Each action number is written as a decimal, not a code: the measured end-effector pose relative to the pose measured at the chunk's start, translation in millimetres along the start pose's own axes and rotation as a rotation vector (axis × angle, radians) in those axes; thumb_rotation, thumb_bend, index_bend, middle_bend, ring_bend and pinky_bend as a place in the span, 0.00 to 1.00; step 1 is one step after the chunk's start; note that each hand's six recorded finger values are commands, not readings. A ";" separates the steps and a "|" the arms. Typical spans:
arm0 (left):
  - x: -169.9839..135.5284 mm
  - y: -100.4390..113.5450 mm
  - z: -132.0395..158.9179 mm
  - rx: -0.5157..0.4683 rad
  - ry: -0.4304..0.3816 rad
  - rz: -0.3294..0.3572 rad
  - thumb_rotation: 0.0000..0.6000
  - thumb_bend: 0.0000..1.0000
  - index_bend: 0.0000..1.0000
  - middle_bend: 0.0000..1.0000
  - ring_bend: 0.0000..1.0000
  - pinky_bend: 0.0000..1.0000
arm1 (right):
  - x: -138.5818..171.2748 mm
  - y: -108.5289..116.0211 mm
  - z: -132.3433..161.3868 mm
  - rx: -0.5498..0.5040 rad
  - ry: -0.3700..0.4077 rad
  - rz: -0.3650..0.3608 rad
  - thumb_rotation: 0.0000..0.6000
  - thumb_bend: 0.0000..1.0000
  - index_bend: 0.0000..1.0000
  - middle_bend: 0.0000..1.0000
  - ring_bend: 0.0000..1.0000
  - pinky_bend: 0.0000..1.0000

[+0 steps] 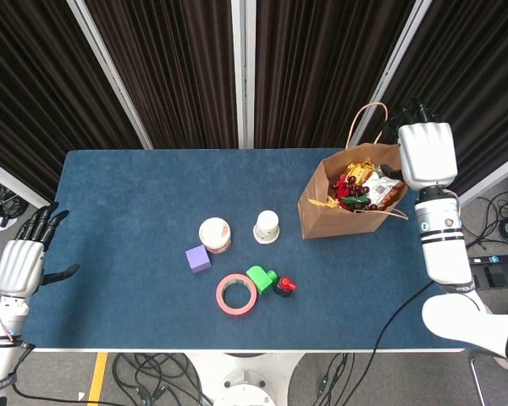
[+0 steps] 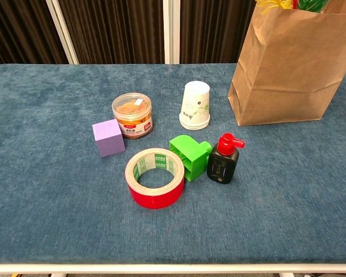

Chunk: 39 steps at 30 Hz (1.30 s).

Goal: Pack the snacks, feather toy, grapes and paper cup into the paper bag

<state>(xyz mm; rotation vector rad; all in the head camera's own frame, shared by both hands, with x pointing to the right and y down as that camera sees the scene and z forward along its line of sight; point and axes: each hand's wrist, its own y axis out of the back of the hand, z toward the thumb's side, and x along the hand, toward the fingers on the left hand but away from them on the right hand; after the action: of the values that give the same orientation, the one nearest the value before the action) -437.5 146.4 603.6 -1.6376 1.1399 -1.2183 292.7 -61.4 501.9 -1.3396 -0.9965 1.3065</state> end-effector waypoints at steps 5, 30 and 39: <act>1.1 0.4 1.4 -0.002 -0.002 0.002 1.00 0.15 0.16 0.14 0.05 0.18 | 1.3 11.0 7.0 -0.065 0.022 -0.038 1.00 0.00 0.42 0.25 0.11 0.33; 1.6 4.8 3.6 -0.014 -0.003 0.025 1.00 0.15 0.16 0.14 0.05 0.18 | 54.2 45.5 142.4 -0.272 0.409 -0.091 1.00 0.00 0.42 0.28 0.11 0.33; -1.3 5.8 0.5 -0.022 0.003 0.031 1.00 0.15 0.16 0.14 0.05 0.18 | 63.5 -20.5 179.2 -0.146 0.481 0.069 1.00 0.00 0.38 0.24 0.09 0.32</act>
<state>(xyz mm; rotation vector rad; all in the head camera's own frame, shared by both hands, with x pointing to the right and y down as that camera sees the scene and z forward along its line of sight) -438.4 146.0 597.7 -1.6295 1.1797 -1.1928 121.5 22.1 519.8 -1.7095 -0.7231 0.9045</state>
